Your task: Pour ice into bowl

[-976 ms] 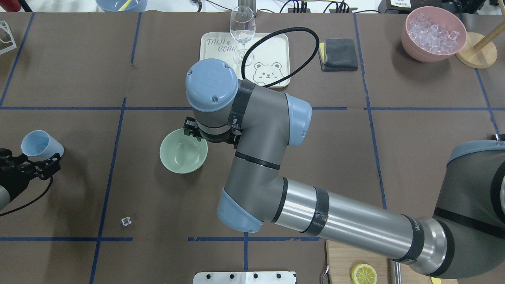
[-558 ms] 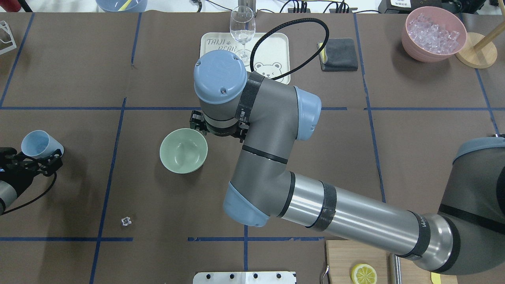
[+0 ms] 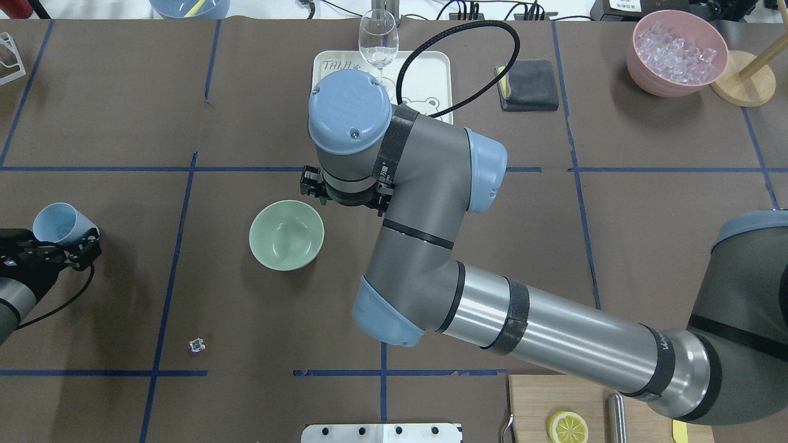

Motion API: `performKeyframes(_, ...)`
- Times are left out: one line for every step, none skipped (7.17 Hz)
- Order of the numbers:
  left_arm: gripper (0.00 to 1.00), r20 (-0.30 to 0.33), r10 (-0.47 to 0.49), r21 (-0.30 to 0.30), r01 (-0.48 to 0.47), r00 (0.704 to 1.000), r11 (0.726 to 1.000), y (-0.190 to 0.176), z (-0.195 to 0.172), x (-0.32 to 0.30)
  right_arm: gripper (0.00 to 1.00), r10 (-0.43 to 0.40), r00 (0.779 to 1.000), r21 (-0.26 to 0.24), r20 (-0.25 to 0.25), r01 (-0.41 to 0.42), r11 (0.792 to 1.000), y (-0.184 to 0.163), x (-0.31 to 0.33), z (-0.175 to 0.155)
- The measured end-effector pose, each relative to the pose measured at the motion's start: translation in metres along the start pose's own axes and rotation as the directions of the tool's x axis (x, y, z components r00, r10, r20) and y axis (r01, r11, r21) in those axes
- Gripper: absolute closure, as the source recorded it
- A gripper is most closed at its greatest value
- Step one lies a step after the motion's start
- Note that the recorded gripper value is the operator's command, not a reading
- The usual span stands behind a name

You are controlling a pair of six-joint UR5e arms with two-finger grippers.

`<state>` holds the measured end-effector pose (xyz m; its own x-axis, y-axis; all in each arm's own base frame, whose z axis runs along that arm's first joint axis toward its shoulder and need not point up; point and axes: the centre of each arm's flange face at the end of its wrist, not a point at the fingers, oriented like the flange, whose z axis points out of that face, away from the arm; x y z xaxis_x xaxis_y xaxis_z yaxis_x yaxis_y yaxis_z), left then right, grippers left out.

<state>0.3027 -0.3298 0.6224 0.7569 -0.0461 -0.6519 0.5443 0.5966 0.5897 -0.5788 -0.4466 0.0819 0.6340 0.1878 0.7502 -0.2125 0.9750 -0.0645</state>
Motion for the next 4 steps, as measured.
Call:
performKeyframes(0.02, -0.002, -0.002, 0.001, 0.002, 1.0, 1.0, 0.0011, 0.0026, 0.003, 0.0, 0.0, 1.0, 0.0, -0.002, 0.0, 1.0, -0.0008, 0.0014, 0.0011)
performKeyframes(0.02, -0.003, -0.002, 0.001, 0.002, 1.0, 1.0, 0.0017, 0.0036, 0.004, 0.0, 0.0, 1.0, 0.001, -0.003, 0.0, 1.0, -0.001, 0.0016, 0.0011)
performKeyframes(0.02, -0.001, 0.0, 0.001, 0.0, 1.0, 1.0, 0.0026, 0.0045, 0.0032, 0.0, 0.0, 1.0, 0.001, -0.002, 0.0, 1.0, -0.0012, 0.0015, 0.0007)
performKeyframes(0.05, 0.003, 0.001, 0.003, -0.001, 1.0, 1.0, 0.0036, 0.0056, 0.0013, 0.0, -0.001, 1.0, 0.001, 0.0, 0.001, 1.0, -0.001, 0.0011, -0.0002)
